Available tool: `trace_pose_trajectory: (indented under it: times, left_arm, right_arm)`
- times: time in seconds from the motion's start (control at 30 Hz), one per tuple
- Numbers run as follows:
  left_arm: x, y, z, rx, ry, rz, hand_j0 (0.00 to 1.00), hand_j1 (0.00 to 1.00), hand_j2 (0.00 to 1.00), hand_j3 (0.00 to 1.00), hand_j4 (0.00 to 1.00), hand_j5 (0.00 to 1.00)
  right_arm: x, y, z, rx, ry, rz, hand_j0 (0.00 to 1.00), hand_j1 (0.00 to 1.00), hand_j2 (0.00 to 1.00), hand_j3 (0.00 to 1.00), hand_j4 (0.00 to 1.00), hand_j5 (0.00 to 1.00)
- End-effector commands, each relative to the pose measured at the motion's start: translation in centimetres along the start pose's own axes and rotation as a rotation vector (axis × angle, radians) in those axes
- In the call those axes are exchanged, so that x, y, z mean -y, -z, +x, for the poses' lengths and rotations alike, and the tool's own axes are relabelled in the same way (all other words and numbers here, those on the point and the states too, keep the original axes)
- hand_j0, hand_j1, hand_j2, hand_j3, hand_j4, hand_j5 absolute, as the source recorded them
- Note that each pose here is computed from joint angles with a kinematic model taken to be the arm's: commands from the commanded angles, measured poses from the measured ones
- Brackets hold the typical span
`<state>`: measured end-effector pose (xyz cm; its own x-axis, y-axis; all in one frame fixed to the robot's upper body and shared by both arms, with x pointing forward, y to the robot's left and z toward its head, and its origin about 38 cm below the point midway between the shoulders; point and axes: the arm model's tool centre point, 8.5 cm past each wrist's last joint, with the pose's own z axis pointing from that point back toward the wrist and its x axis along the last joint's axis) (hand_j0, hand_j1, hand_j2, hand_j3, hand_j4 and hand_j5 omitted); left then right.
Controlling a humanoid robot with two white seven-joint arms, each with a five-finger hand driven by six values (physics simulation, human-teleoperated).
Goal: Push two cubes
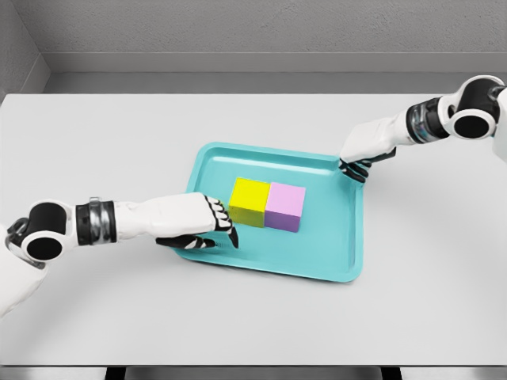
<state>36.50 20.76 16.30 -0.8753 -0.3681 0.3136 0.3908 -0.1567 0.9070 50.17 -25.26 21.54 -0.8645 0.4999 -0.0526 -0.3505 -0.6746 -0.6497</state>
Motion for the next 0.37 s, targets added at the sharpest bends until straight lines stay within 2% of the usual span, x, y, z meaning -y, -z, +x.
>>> trace_pose_trajectory:
  times: [0.0,0.07,0.13,0.17,0.2,0.23,0.27,0.3,0.33]
  left_arm:
    - [-1.1,-3.8,-0.9,-0.051,-0.005,-0.009,0.60,0.60,0.60,0.60,0.60,0.60]
    - [-1.6,-7.6,-1.9,-0.126,-0.022,0.015,0.65,0.65,0.65,0.65,0.65,0.65]
    - [-2.9,-12.3,-4.2,-0.254,-0.046,0.081,1.00,1.00,1.00,1.00,1.00,1.00]
    - [-2.8,-13.4,-5.2,-0.291,-0.072,0.098,1.00,1.00,1.00,1.00,1.00,1.00]
    - [-2.6,-14.0,-5.9,-0.312,-0.088,0.101,1.00,1.00,1.00,1.00,1.00,1.00]
    - [-2.9,-14.6,-6.2,-0.329,-0.087,0.109,1.00,1.00,1.00,1.00,1.00,1.00]
    - [-3.1,-14.9,-6.2,-0.334,-0.083,0.115,1.00,1.00,1.00,1.00,1.00,1.00]
    - [-2.8,-15.0,-6.5,-0.343,-0.096,0.113,1.00,1.00,1.00,1.00,1.00,1.00]
    - [-2.3,-14.6,-6.7,-0.339,-0.108,0.114,1.00,1.00,1.00,1.00,1.00,1.00]
  right_arm:
    - [0.0,-2.5,-2.1,-0.069,0.040,-0.045,0.19,0.19,0.19,0.19,0.19,0.19]
    - [-1.1,-5.1,-4.4,-0.142,0.100,-0.077,0.19,0.19,0.19,0.19,0.19,0.19]
    - [-2.3,-8.2,-5.9,-0.207,0.141,-0.107,0.21,0.21,0.21,0.21,0.21,0.21]
    - [-2.5,-8.8,-6.2,-0.218,0.148,-0.114,0.24,0.24,0.24,0.24,0.24,0.24]
    - [-3.4,-10.3,-6.8,-0.249,0.166,-0.116,0.27,0.27,0.27,0.27,0.27,0.27]
    - [-4.2,-11.0,-7.0,-0.263,0.182,-0.121,0.36,0.36,0.36,0.36,0.36,0.36]
    - [-4.7,-11.6,-7.2,-0.275,0.196,-0.129,0.64,0.64,0.64,0.64,0.64,0.64]
    - [-5.0,-12.0,-7.4,-0.284,0.205,-0.133,1.00,1.00,1.00,1.00,1.00,1.00]
    - [-5.4,-11.6,-7.3,-0.278,0.210,-0.127,1.00,1.00,1.00,1.00,1.00,1.00]
